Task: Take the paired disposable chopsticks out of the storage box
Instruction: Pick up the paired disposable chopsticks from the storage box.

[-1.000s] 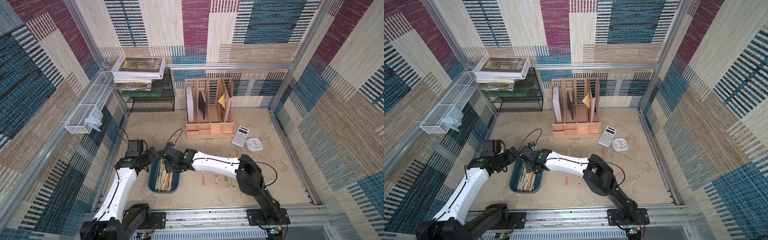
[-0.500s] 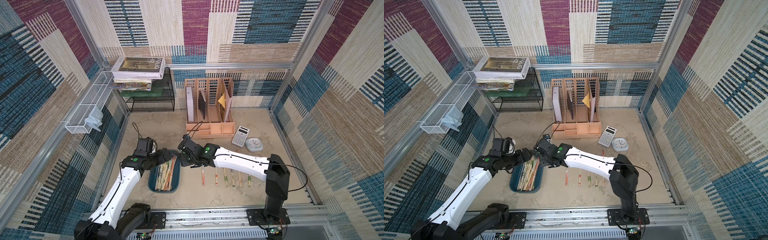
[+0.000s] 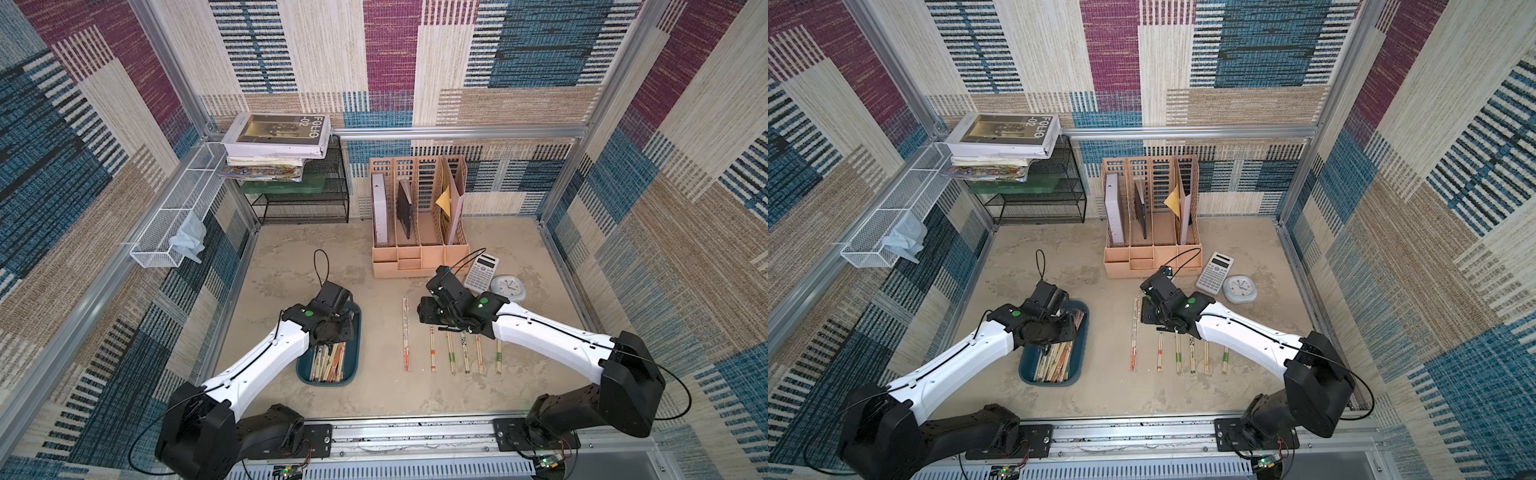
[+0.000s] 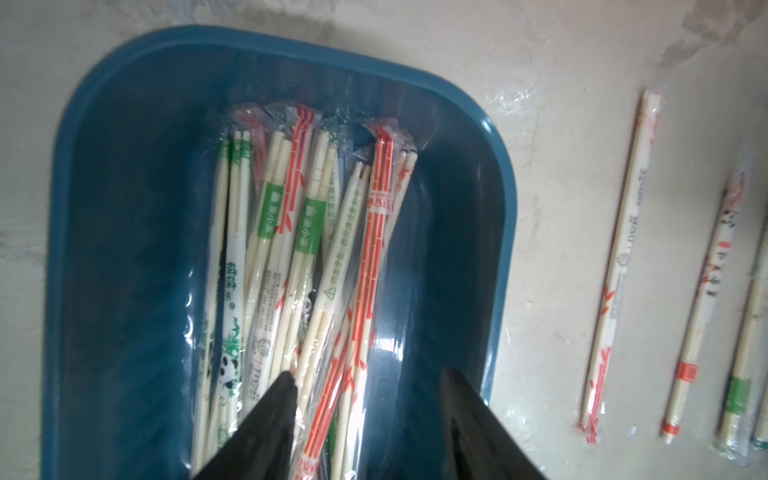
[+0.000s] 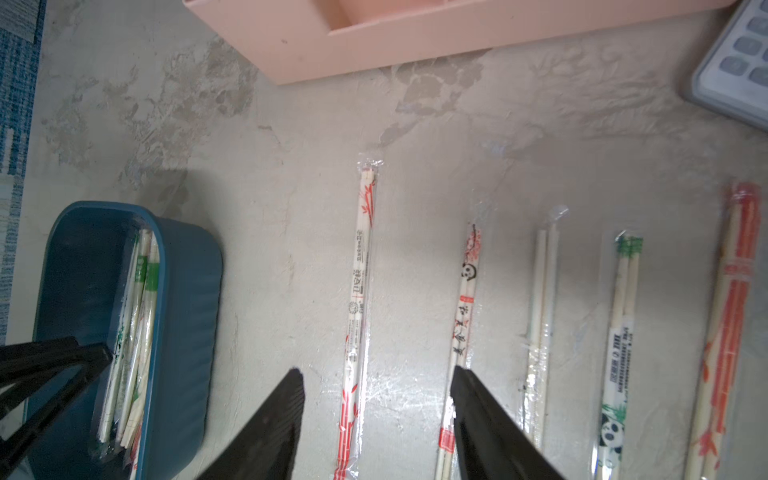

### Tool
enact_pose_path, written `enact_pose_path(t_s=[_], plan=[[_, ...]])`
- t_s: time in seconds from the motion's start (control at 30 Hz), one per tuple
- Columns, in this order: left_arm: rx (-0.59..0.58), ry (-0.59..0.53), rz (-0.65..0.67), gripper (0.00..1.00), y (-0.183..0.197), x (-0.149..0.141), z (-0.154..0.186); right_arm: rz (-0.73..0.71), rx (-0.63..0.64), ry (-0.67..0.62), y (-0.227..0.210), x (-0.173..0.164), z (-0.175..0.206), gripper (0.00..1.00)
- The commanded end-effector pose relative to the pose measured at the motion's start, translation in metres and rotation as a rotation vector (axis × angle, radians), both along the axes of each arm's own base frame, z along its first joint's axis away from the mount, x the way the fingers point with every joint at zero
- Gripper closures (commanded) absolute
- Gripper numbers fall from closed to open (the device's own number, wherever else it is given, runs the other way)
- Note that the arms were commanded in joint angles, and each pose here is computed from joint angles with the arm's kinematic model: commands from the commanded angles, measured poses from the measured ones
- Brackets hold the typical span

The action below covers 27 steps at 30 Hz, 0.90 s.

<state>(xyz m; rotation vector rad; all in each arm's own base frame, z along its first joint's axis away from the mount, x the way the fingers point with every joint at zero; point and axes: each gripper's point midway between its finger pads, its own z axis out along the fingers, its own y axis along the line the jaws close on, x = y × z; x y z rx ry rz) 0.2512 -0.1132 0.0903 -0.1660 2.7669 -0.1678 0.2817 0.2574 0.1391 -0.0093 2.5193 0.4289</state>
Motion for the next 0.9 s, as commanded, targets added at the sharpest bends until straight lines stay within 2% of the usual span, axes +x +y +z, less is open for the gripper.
enact_pose_path(t_s=[0.0, 0.07, 0.37, 0.43, 0.6, 0.67, 0.87], plan=[[0.054, 0.016, 0.008, 0.48, 0.000, 0.001, -0.008, 0.013, 0.038, -0.008, 0.008, 0.003, 0.003, 0.40], [0.075, 0.036, 0.004, 0.54, -0.002, -0.001, -0.016, 0.018, 0.037, 0.002, 0.009, 0.003, 0.000, 0.40], [0.108, 0.072, -0.003, 0.60, -0.007, 0.000, -0.038, 0.028, 0.037, 0.028, 0.013, 0.000, -0.014, 0.40], [0.110, 0.073, -0.003, 0.65, -0.009, 0.002, -0.041, 0.028, 0.037, 0.027, 0.013, 0.001, -0.013, 0.40], [0.124, 0.084, 0.000, 0.67, -0.009, 0.003, -0.049, 0.027, 0.036, 0.024, 0.013, 0.001, -0.013, 0.40], [0.132, 0.089, 0.000, 0.72, -0.008, 0.003, -0.051, 0.027, 0.034, 0.025, 0.012, 0.000, -0.013, 0.40], [0.154, 0.091, 0.007, 0.72, -0.003, 0.002, -0.055, 0.027, 0.031, 0.025, 0.012, 0.001, -0.013, 0.40]])
